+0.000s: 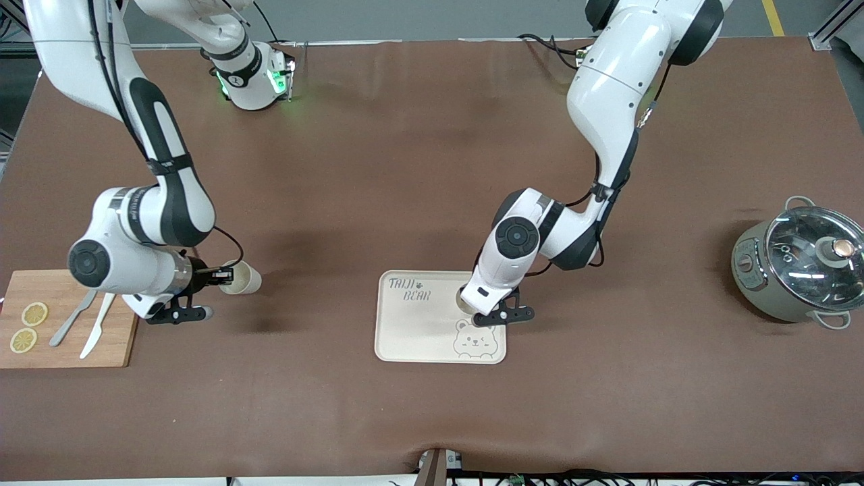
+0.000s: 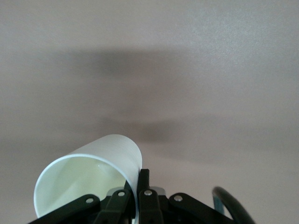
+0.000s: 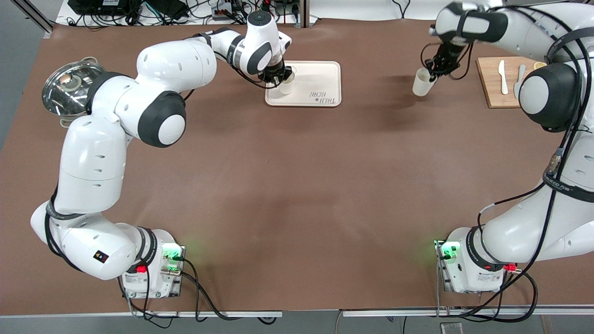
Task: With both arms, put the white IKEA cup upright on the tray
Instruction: 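Set the cup down with the left gripper while the right gripper carries its cup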
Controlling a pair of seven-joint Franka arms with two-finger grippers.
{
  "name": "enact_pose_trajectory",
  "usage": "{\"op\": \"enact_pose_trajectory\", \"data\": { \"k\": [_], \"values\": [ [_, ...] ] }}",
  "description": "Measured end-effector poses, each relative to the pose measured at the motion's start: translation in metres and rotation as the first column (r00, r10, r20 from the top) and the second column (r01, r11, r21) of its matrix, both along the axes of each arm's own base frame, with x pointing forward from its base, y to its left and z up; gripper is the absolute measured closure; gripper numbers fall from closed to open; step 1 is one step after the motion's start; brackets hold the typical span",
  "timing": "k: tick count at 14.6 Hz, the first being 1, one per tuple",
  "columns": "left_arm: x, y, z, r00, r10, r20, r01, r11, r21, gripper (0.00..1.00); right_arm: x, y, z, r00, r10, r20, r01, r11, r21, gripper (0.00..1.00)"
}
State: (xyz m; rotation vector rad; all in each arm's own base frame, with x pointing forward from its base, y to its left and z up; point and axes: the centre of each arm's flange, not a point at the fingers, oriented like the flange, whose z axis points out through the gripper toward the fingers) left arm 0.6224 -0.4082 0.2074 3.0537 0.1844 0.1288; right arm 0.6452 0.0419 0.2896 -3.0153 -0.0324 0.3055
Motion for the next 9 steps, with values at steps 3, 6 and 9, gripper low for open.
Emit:
{"op": "enact_pose_trajectory", "data": {
  "k": [3,6,9],
  "values": [
    [0.001,0.001,0.000,1.000,-0.016,0.016,0.016,1.000,0.023,0.45,0.011,0.045,0.043,0.993,-0.116,-0.003,0.116,0.993,-0.018,0.96],
    [0.000,-0.004,0.004,1.000,0.007,0.025,-0.007,1.000,0.019,0.16,0.008,0.141,0.098,0.967,-0.253,0.027,0.254,0.966,-0.043,0.96],
    [0.004,-0.006,0.019,0.999,0.012,0.036,-0.012,1.000,0.013,0.00,-0.008,0.213,0.121,0.940,-0.338,0.049,0.341,0.939,-0.053,0.96]
  ]
}}
